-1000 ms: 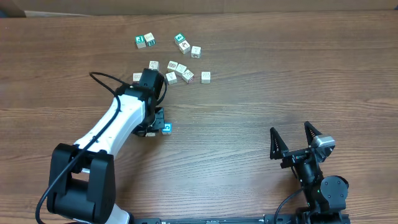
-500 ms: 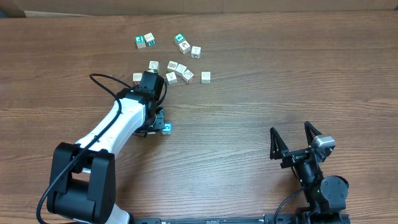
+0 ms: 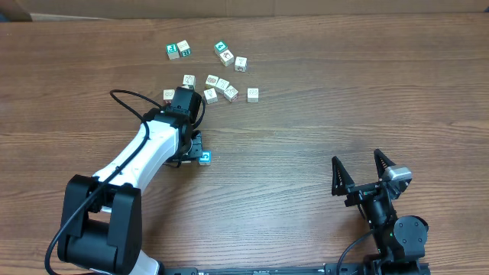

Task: Form a horizontal line
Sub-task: 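Carry the A block toward the left side of the blue 5 block, then lower the A block beside the 5 block and open the left gripper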

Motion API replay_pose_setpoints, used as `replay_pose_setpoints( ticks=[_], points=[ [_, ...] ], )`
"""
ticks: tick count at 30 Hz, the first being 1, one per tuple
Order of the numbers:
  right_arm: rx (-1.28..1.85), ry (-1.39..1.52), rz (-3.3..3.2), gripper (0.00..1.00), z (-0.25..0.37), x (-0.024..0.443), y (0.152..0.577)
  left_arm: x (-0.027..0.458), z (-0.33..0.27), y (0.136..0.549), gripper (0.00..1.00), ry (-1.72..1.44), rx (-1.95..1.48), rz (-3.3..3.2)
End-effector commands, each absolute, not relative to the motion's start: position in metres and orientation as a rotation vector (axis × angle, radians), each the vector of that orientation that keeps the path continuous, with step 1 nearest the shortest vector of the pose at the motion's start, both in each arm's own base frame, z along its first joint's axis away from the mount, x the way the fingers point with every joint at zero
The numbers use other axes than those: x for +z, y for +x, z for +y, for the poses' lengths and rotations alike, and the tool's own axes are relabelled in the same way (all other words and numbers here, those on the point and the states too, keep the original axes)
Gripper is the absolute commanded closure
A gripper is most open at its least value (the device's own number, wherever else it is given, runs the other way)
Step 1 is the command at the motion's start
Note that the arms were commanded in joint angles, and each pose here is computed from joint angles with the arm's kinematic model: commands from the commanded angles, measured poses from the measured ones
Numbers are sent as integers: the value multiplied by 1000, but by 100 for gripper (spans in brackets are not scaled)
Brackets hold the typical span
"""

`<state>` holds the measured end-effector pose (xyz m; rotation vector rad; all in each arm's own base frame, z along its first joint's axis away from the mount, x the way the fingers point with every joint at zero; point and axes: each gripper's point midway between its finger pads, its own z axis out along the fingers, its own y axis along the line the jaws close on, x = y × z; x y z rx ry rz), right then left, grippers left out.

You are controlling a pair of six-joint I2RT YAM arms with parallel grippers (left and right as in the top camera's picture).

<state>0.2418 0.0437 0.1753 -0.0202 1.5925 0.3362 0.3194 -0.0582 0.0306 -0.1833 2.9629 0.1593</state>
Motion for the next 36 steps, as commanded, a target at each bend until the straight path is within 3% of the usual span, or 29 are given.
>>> replay_pose_setpoints(
  ticks=[1, 36],
  points=[
    [335, -16, 1590, 0, 43, 173, 242, 30, -56, 315, 72, -204, 169, 2956],
    [335, -16, 1591, 0, 43, 173, 242, 30, -57, 314, 68, -203, 161, 2963]
  ],
)
